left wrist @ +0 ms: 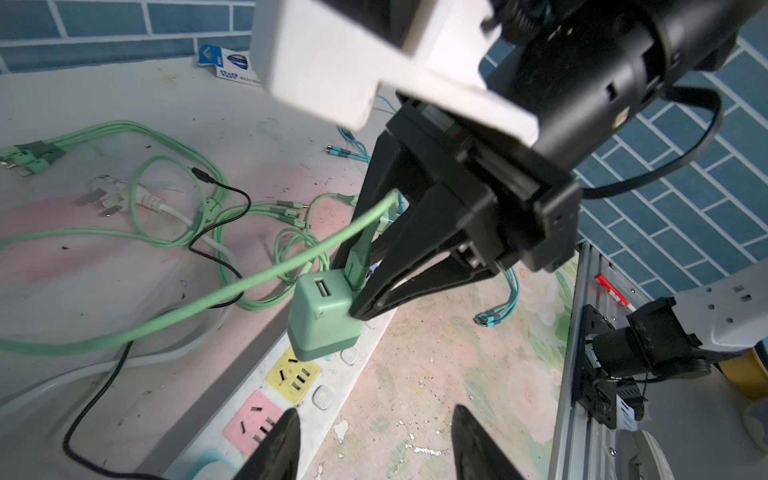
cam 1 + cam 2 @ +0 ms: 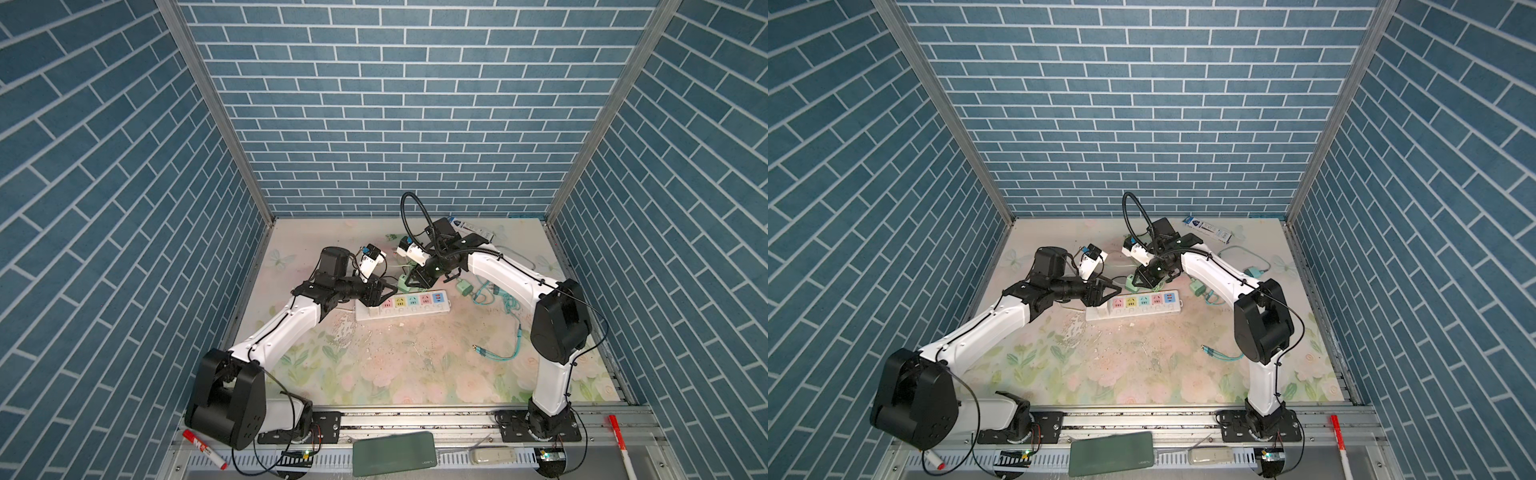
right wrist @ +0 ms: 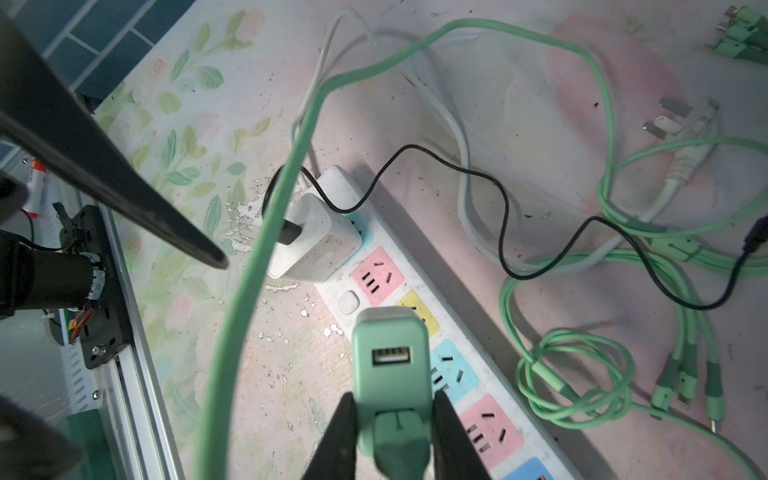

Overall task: Insert the plug
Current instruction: 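Open the left gripper and draw back while the right gripper holds the charger, then carry the mint-green charger with the right gripper over the socket beside the white charger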

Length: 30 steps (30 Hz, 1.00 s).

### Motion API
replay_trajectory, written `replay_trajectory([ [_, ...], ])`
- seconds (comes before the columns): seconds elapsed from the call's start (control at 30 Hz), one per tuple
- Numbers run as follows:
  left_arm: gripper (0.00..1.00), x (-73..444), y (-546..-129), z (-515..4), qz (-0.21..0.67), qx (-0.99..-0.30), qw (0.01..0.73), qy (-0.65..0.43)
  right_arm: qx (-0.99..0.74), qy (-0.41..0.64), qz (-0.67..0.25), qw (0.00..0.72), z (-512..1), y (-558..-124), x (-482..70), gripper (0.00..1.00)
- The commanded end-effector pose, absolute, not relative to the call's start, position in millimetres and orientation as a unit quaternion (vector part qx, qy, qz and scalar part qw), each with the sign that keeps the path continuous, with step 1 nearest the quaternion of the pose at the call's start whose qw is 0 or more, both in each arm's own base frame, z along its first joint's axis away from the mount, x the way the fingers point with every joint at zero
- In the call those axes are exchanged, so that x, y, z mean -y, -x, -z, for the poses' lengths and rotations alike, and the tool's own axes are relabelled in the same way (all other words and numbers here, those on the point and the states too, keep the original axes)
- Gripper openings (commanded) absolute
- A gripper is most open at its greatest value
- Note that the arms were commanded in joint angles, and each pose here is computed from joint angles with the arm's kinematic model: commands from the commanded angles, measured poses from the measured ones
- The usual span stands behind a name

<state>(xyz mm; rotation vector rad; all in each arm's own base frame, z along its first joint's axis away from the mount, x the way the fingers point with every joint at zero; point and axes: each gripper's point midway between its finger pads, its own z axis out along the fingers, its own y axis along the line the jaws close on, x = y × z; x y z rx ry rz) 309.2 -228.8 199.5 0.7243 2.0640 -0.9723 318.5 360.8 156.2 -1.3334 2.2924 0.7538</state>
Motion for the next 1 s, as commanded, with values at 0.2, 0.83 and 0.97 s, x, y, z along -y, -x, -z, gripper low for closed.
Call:
replay_trajectory([
  [0.2,0.59,202,-316,-224,0.331,-0.799,0.45,-0.223,-0.77,0.555,-0.223,0.22,-154,-310,-387,0.09],
  [0.83,0.61,166,-303,-212,0.285,-0.825,0.466,-0.147,-0.71,0.627,-0.18,0.265,-143,-300,-411,0.06],
  [0.97,0.6,158,-302,-197,0.279,-0.838,0.454,-0.119,-0.704,0.637,-0.176,0.26,-137,-297,-410,0.06],
])
